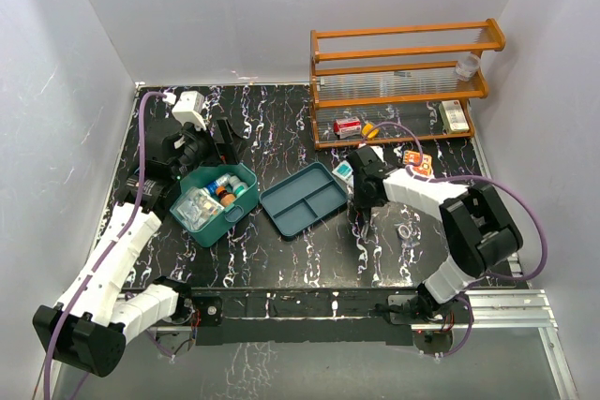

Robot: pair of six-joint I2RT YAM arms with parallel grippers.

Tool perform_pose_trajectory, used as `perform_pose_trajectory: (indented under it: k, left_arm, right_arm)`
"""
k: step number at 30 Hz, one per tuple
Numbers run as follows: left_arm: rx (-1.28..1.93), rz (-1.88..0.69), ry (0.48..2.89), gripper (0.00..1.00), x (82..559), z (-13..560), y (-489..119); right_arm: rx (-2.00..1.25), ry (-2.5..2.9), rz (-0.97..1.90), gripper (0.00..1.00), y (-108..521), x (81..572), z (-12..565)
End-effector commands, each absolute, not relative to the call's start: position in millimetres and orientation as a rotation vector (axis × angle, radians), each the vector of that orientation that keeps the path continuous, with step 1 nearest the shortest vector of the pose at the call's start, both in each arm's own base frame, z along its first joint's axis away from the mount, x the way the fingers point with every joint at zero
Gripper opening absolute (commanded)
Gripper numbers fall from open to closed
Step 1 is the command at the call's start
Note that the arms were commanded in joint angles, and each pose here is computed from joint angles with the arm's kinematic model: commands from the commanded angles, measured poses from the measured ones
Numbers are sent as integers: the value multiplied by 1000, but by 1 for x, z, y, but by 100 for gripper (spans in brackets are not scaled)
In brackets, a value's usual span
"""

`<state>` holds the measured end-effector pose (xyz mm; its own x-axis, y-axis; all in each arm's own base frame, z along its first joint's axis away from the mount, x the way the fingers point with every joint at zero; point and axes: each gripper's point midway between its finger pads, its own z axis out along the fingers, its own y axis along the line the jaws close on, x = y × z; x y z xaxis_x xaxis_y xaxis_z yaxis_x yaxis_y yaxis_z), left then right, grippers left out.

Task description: Organize the medicine kit

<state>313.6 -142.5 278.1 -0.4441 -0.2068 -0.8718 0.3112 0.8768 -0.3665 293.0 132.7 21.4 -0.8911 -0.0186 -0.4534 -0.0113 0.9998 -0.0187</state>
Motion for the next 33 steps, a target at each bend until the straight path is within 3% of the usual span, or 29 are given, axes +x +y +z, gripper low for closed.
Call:
perform_pose_trajectory:
  k: [1, 11, 21, 33]
  left_arm:
    - [80, -582, 1878, 96, 317, 300, -140]
    - [77, -576, 1876, 96, 315, 301, -139]
    - [74, -566, 1864, 96, 309, 309, -135]
    - [53, -517, 1860, 96, 278, 316, -117]
  right_arm:
    - [80, 2548, -17, 17, 126, 304, 49]
    - [198, 2411, 220, 20, 154, 313, 96]
    - [295, 2245, 449, 20, 240, 320, 152]
    - [549, 2139, 491, 20, 293, 351, 146]
